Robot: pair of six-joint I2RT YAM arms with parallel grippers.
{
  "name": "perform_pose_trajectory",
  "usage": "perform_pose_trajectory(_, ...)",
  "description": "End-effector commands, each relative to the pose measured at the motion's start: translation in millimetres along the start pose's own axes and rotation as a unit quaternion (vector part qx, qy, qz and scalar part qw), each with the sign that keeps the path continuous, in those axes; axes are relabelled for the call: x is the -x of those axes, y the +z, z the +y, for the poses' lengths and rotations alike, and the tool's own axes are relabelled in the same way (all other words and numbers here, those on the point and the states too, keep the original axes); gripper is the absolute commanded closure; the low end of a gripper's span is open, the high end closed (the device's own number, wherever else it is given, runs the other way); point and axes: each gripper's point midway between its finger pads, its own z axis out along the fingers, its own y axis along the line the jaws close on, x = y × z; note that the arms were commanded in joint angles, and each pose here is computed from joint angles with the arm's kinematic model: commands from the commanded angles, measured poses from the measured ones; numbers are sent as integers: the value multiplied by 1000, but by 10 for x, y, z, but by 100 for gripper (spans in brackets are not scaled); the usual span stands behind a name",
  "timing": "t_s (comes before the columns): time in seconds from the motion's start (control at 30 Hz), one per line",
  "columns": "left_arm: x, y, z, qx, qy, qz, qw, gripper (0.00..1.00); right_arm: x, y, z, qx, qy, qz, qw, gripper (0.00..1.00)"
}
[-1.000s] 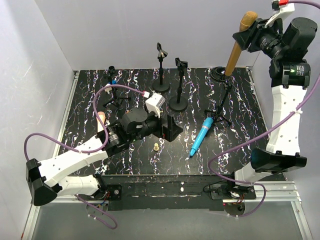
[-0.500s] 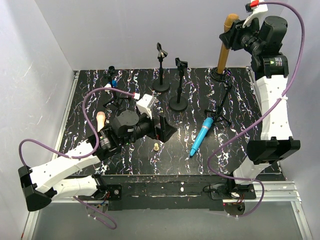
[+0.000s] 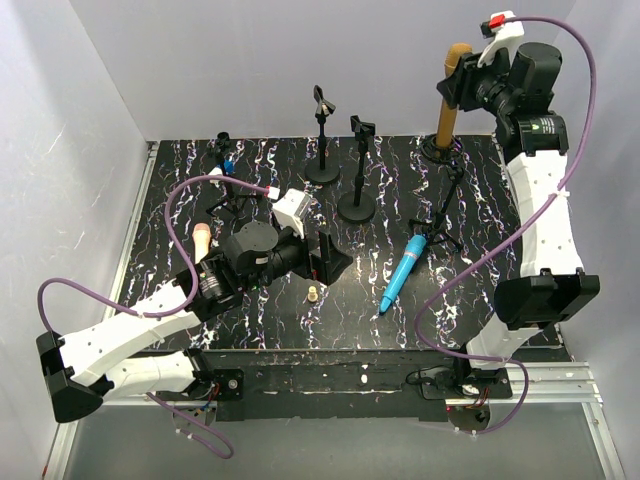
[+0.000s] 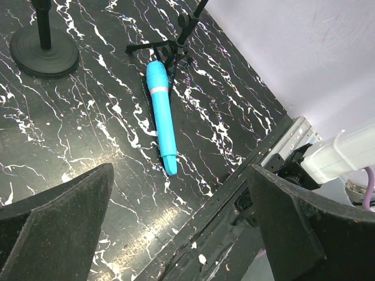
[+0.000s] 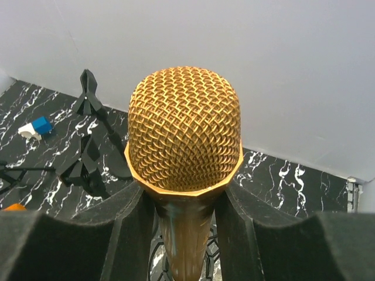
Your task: Attach the microphones to the stand
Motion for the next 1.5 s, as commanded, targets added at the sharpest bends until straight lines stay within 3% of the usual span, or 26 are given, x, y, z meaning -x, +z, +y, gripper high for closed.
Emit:
perform_pose_trajectory(0.0,16,-62,24,2,-1,-7,1000,2,110,-111,52,4,-12,-20,1000,92)
perform_pose_trajectory(0.5,-14,-156,50,2,-13,-9,1000,2,-856,-233,155,24,13,70,997,83)
perform_pose_trajectory(0.6,-8,-153,30,-2,-14,-10,1000,2,-872,-289,203,35,10,72,997,69)
perform_pose_trajectory(0.73,-4,-156,10,-6,-17,-9,1000,2,-806,-356,228,41,7,70,997,29)
perform_pose_trajectory(0.8,-5,-163,4,-8,-19,-9,1000,2,-755,-390,218,41,7,66,997,21)
perform_pose_trajectory(1.07,19,-243,3,-10,-27,-16,999,2,-524,-565,217,48,3,47,998,15)
perform_pose_trajectory(1.27,6,-293,30,-7,-26,-16,1000,2,-380,-1049,478,135,-11,31,990,11)
perform_pose_trajectory(1.47,-24,-316,54,-3,-23,-12,1000,2,-587,-1542,849,207,11,33,978,10)
